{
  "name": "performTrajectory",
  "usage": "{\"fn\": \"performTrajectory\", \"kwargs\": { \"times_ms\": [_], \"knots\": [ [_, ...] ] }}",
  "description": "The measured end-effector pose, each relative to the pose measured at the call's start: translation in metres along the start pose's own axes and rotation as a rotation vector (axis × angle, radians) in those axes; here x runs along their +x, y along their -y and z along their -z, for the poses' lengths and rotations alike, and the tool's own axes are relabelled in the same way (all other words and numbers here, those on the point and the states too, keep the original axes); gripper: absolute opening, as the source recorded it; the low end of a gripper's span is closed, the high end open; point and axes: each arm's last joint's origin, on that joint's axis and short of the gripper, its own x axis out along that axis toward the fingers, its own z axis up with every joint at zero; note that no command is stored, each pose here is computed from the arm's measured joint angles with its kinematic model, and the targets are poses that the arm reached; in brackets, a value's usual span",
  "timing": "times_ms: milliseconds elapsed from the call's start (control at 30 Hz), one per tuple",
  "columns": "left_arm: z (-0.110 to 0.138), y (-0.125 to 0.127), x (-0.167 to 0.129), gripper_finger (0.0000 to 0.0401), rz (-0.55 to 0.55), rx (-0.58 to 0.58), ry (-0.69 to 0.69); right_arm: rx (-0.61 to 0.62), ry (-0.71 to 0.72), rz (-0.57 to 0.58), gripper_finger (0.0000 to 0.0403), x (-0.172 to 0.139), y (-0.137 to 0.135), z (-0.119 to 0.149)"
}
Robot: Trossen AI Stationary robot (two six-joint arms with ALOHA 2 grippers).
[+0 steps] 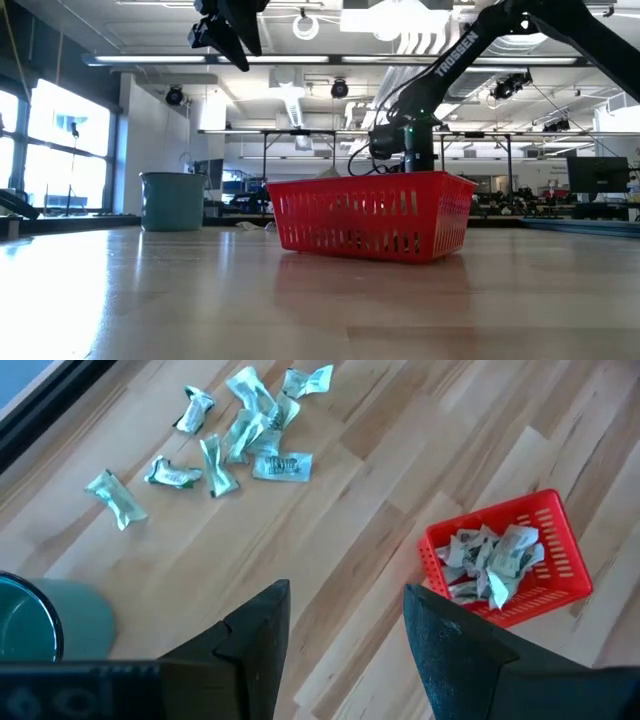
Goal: Pick and place Stevia / Truvia into bins
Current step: Put the green stevia packet into the bin
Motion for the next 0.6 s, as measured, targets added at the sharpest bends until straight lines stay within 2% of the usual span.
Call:
{"fn": "performTrajectory", "kwargs": {
  "times_ms": [167, 267, 367, 600],
  "knots": [
    [-0.0002, -0.0003, 0.0, 0.023, -0.012, 0.012, 0.007, -0.024, -0.03, -0.059, 0.0206, 0.0009, 0.0039, -0.0001],
    [-0.0002, -0.0004, 0.0, 0.023, -0.013, 0.027, 0.007, -0.044, 0.005, -0.048, 0.0189, 0.0011, 0.0048, -0.0033],
    [-0.0003, -0.0003, 0.0001, 0.023, -0.013, 0.027, 0.007, -0.035, 0.004, -0.068, 0.0146, 0.0013, 0.0085, -0.005],
    [-0.0003, -0.0004, 0.0001, 0.023, -0.014, 0.035, 0.007, -0.079, -0.016, -0.094, 0.0017, -0.0004, 0.0043, -0.0019]
  ]
}}
